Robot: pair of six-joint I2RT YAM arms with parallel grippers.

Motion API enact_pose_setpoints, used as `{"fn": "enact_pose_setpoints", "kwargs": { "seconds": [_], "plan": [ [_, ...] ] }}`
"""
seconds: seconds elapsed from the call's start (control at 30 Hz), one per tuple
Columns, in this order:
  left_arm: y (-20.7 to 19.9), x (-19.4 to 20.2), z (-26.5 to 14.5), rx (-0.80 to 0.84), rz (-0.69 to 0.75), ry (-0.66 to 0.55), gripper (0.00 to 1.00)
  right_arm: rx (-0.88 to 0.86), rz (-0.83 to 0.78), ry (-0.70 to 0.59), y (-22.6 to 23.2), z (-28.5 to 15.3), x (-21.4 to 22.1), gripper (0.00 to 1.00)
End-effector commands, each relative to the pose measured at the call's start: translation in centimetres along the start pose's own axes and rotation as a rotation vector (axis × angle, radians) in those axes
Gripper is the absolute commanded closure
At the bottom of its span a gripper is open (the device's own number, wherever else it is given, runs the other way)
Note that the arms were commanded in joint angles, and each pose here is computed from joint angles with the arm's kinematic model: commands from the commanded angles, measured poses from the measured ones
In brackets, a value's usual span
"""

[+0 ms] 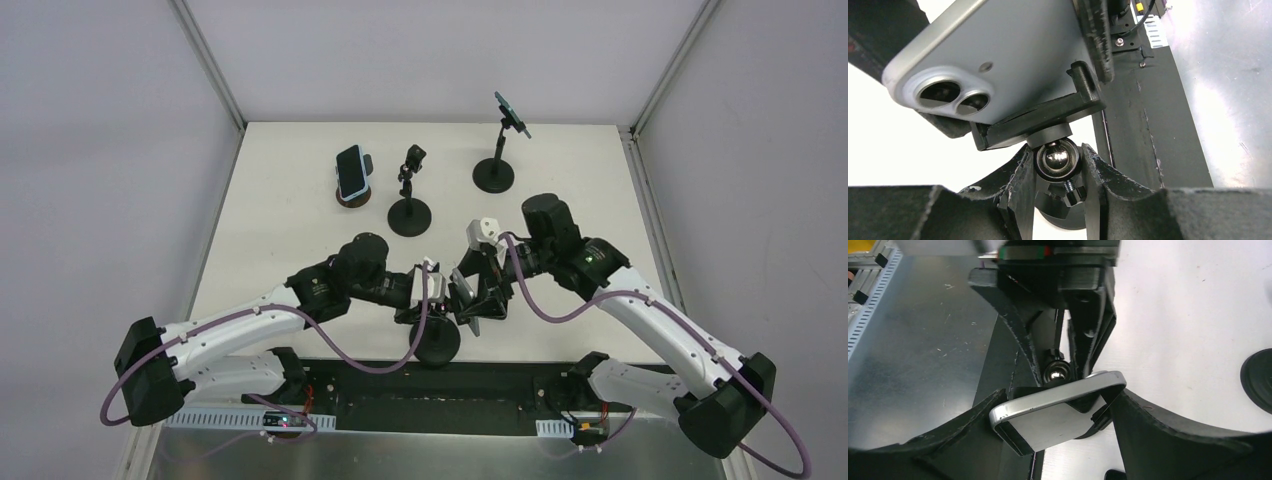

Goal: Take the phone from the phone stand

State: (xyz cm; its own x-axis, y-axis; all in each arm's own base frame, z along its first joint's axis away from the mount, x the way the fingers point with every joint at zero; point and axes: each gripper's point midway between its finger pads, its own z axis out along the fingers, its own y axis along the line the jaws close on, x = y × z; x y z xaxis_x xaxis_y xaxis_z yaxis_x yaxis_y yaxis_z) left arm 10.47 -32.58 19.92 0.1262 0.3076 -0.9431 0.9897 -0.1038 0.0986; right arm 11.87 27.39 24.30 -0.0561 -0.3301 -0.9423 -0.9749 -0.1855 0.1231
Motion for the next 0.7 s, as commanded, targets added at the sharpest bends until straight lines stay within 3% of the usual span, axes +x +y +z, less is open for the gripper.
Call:
{"fn": "enact_pose_setpoints", "kwargs": {
  "seconds": [0.0, 0.43, 0.5, 0.67],
  "plan": [
    [-2.5, 1.2, -0.2, 0.165, -0.085, 0.031, 1.0, 0.099, -0.237, -0.097, -1.3, -0.6, -4.1, 1.0],
    [1.8, 2.0, -1.6, -0.01, -0.106, 0.066, 1.0, 0.032, -0.189, -0.15, 4.8, -3.0, -5.5, 1.0],
    [3.0, 2.1, -2.1, -0.066, -0.121, 0.075, 1.0, 0.109, -0.136, -0.161, 4.0, -3.2, -5.5, 1.0],
    [6.2, 2.1, -4.4, -0.273, -0.149, 0.092, 1.0, 0.419, 0.178, -0.245, -0.3, -4.3, -5.1, 1.0]
  ]
}}
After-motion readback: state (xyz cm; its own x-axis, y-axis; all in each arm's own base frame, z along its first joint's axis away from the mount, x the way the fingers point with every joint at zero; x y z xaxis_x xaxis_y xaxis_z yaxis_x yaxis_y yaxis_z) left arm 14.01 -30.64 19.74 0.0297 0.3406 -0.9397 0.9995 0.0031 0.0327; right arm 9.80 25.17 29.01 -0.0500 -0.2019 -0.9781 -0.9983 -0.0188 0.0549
